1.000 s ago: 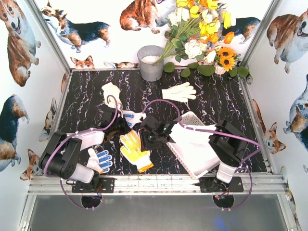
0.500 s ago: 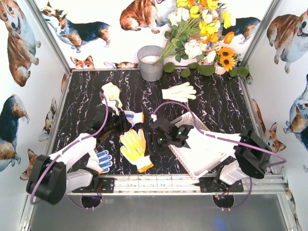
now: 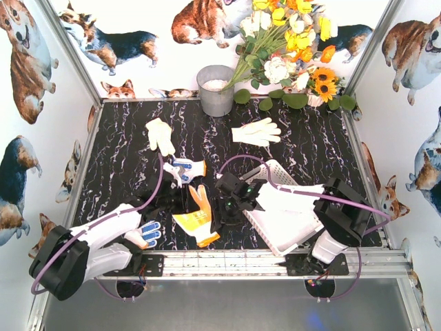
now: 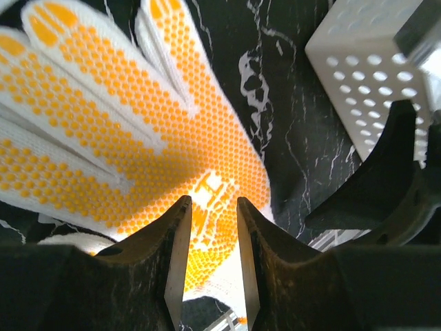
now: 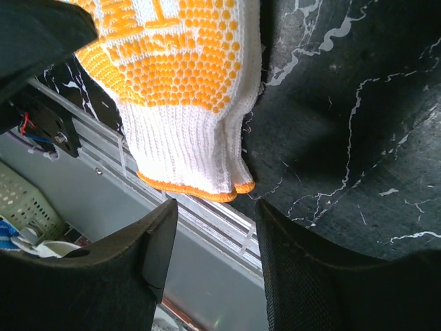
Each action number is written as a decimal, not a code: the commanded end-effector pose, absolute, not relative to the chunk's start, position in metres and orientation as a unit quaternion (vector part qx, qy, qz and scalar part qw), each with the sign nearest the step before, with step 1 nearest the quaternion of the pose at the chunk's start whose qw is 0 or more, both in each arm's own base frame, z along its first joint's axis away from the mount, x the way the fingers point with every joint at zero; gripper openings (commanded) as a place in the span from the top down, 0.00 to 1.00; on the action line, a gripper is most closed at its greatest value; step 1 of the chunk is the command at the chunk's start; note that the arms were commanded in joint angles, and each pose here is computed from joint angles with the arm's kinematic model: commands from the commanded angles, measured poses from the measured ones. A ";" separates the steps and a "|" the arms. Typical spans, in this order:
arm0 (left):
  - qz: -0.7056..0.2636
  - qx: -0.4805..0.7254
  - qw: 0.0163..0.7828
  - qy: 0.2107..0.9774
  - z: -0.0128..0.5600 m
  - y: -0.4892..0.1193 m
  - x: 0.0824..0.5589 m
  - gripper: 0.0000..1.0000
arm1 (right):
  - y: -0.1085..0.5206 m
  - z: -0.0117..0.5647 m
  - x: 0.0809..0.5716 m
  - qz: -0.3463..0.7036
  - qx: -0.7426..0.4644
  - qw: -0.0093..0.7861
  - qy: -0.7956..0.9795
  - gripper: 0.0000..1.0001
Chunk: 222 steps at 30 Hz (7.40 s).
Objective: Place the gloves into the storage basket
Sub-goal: Pair the glove with the glove.
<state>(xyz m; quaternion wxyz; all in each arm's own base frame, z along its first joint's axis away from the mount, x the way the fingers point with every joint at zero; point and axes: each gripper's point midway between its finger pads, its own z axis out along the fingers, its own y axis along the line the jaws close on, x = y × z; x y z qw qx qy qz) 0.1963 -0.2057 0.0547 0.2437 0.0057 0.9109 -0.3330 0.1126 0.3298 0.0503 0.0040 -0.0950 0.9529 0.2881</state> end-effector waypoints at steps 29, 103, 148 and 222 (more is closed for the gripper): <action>-0.288 0.005 0.234 0.929 0.026 -0.193 0.182 0.74 | 0.341 0.044 0.113 0.308 -0.082 -0.058 0.946 1.00; -0.183 0.040 0.337 0.923 0.035 -0.179 0.217 0.83 | 0.368 0.080 0.116 0.398 0.014 -0.072 0.914 1.00; -0.370 -0.078 0.083 0.922 0.033 -0.217 0.111 0.41 | 0.347 0.059 0.124 0.299 -0.071 -0.016 0.951 0.80; -0.280 0.028 0.124 0.952 -0.004 -0.193 0.112 0.85 | 0.358 0.058 0.111 0.330 -0.060 -0.087 0.938 1.00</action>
